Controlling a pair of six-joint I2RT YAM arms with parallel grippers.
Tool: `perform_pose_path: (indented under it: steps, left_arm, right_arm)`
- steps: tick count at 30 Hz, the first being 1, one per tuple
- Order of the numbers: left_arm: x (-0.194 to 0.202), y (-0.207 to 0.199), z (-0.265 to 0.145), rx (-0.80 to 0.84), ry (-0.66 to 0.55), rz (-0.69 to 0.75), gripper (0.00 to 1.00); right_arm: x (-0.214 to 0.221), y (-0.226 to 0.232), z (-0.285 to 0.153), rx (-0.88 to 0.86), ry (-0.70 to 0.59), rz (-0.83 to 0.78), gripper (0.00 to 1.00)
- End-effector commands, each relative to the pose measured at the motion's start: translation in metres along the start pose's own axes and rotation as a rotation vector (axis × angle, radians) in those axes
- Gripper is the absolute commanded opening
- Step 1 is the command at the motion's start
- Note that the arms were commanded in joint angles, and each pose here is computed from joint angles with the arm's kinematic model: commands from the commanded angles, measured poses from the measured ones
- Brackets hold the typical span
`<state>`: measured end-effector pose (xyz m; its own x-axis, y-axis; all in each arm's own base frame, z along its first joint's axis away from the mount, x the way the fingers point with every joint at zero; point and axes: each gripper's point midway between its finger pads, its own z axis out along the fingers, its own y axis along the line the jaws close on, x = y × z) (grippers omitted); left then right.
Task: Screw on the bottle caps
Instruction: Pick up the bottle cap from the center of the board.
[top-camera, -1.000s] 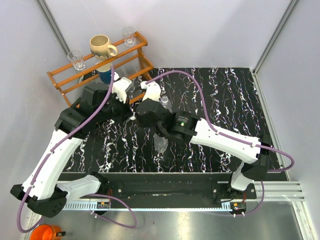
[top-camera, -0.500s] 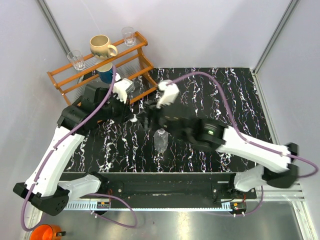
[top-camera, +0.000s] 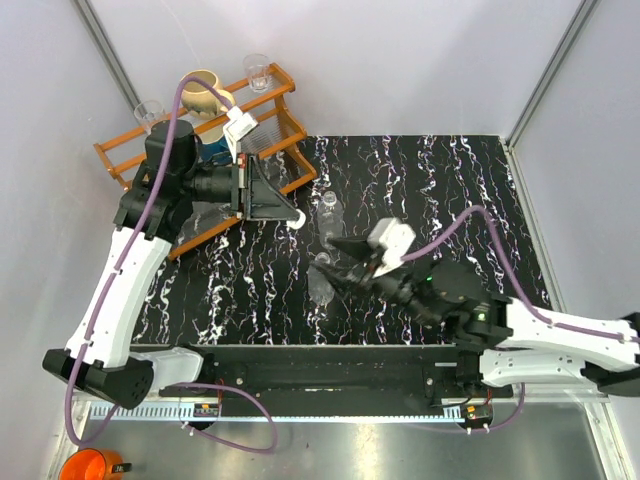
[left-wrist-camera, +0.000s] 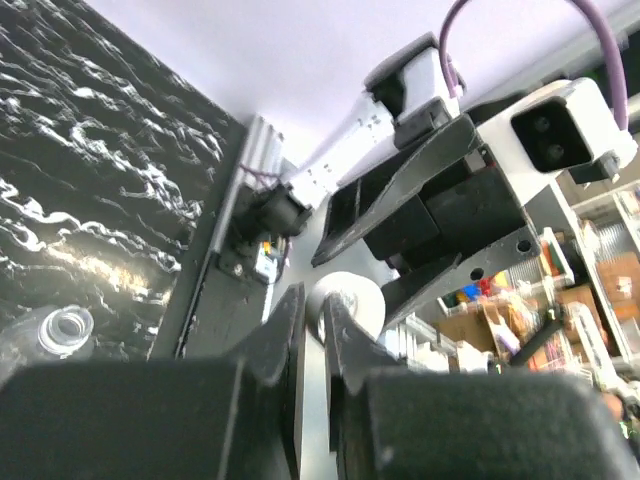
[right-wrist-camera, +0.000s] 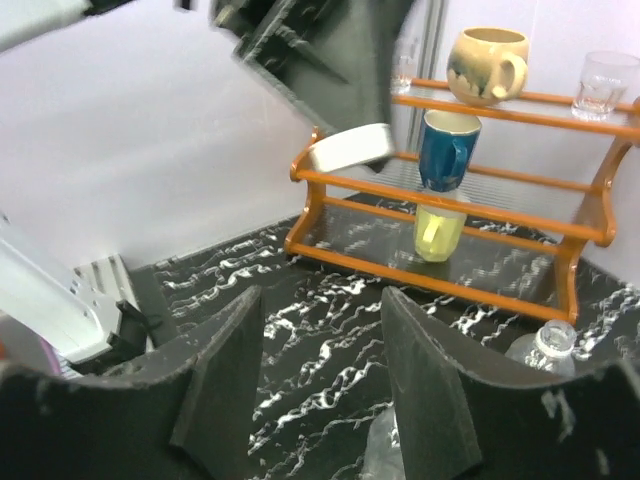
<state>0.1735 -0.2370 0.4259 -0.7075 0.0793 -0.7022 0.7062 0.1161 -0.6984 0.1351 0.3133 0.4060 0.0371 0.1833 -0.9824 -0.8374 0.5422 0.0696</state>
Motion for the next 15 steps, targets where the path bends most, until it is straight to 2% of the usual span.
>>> perform_pose_path:
  steps: [1,2,3,9,15]
  left_arm:
    - [-0.017,-0.077,-0.016,0.290,0.027,-0.041,0.01]
    - [-0.019,-0.082,-0.017,0.323,-0.006,0.092,0.01]
    - [-0.018,-0.087,-0.019,0.334,-0.002,0.087,0.01]
    - [-0.011,-0.086,-0.020,0.320,-0.001,0.057,0.00]
    - [-0.006,-0.084,-0.020,0.316,-0.024,0.041,0.00]
  right_arm:
    - [-0.044,0.009,0.020,0.052,-0.167,-0.274,0.58]
    - [-0.044,0.008,0.021,0.080,-0.177,-0.299,0.59]
    - [-0.058,0.005,0.020,0.110,-0.233,-0.320,0.59]
    - [-0.083,0.007,0.014,0.175,-0.365,-0.381,0.59]
    - [-0.085,0.017,0.018,0.176,-0.368,-0.467,0.61]
